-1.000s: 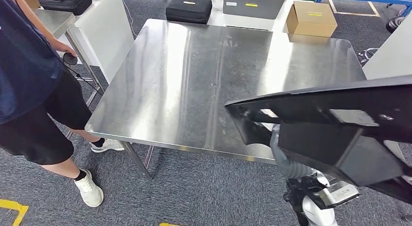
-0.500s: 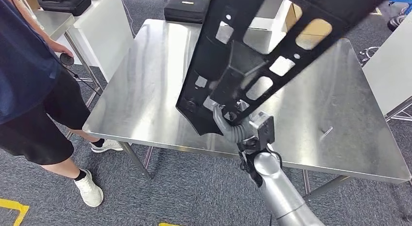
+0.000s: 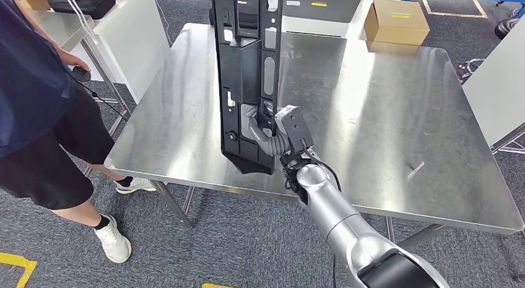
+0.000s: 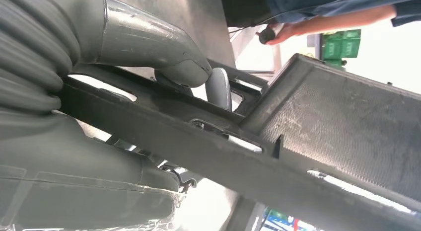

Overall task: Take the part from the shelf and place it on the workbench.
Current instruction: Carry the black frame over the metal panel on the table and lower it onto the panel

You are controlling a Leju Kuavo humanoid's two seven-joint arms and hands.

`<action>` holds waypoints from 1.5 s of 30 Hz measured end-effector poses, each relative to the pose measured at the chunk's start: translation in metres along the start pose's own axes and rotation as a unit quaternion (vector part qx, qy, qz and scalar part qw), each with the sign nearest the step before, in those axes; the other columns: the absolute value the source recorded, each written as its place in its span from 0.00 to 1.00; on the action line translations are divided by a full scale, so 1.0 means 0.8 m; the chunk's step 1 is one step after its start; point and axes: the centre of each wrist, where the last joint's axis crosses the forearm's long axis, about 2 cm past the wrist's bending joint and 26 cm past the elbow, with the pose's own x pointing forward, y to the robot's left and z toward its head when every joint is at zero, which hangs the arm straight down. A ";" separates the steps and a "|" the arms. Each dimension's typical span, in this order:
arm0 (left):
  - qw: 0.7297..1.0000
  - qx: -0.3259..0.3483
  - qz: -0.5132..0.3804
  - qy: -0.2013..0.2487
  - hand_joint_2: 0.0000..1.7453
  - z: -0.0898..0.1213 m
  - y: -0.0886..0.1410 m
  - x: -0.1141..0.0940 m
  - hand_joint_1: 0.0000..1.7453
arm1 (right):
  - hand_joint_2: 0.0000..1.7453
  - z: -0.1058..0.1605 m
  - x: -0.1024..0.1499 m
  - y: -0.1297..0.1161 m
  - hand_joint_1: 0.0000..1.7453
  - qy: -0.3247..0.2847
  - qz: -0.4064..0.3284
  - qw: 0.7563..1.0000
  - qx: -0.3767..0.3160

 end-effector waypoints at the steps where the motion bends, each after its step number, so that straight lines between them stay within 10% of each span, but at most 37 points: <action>1: 1.000 0.000 0.000 0.000 1.00 0.000 0.000 0.000 0.00 | 1.00 -0.001 0.000 0.000 1.00 0.003 0.001 1.000 0.000; 16: 1.000 0.002 -0.010 0.001 1.00 0.000 0.001 0.001 0.00 | 1.00 -0.016 -0.005 -0.031 1.00 0.123 0.084 0.987 -0.061; 45: 1.000 0.004 -0.028 -0.011 1.00 -0.001 0.003 0.001 0.00 | 1.00 0.052 -0.041 -0.189 1.00 0.265 0.106 0.910 -0.300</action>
